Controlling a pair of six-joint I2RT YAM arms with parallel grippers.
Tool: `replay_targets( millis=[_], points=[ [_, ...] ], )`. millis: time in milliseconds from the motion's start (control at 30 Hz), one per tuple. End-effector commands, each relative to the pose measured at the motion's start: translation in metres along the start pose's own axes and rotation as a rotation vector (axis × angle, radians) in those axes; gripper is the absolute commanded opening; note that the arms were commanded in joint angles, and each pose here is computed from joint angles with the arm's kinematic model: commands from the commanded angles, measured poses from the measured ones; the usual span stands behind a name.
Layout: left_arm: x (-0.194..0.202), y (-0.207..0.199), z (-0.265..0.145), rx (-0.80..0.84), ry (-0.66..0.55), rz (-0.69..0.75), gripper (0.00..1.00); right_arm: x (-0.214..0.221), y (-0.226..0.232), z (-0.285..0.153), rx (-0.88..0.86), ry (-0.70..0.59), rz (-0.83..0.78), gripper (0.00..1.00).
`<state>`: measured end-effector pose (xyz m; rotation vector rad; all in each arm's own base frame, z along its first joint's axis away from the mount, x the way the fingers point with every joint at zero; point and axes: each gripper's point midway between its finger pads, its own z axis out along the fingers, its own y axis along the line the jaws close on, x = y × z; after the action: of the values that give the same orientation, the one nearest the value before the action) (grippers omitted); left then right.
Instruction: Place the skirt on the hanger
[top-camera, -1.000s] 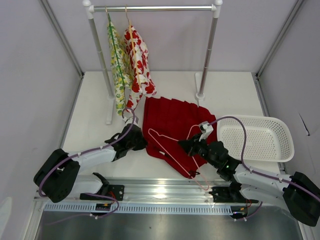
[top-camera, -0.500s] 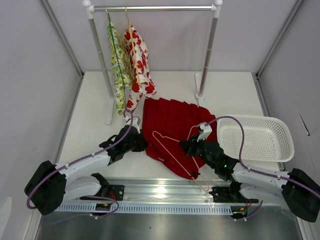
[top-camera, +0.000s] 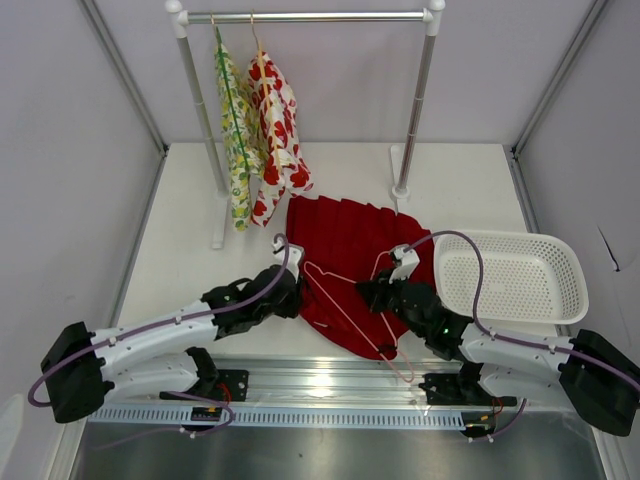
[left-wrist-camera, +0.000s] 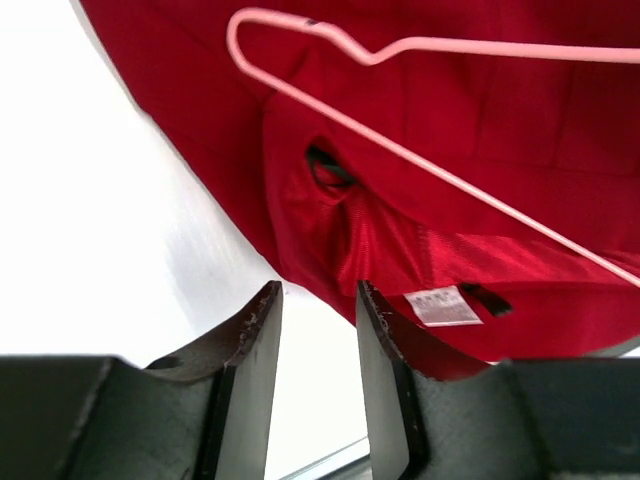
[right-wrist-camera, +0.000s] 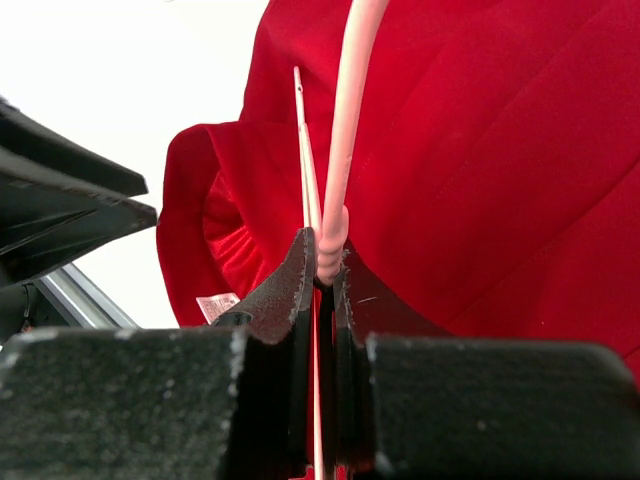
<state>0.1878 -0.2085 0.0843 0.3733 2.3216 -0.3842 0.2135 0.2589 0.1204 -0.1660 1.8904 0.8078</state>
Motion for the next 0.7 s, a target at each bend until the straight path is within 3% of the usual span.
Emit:
replay_targets(
  millis=[0, 167, 400, 567, 667],
  points=[
    [-0.029, -0.004, -0.021, -0.047, -0.072, 0.089, 0.41, -0.002, -0.001, 0.004, 0.027, 0.008, -0.038, 0.00],
    [-0.027, -0.030, -0.025, 0.037, -0.029, 0.190, 0.41, -0.002, -0.001, 0.005, 0.034, 0.011, -0.041, 0.00],
    [-0.015, -0.039, 0.003, 0.002, 0.051, 0.271, 0.20, -0.001, -0.003, 0.006, 0.044, 0.012, -0.036, 0.00],
    [-0.010, -0.046, 0.024, -0.002, 0.080, 0.277, 0.17, -0.002, -0.003, 0.004, 0.045, 0.010, -0.037, 0.00],
    [-0.012, -0.041, 0.038, -0.025, 0.073, 0.260, 0.21, -0.005, -0.003, 0.003, 0.046, 0.001, -0.035, 0.00]
  ],
)
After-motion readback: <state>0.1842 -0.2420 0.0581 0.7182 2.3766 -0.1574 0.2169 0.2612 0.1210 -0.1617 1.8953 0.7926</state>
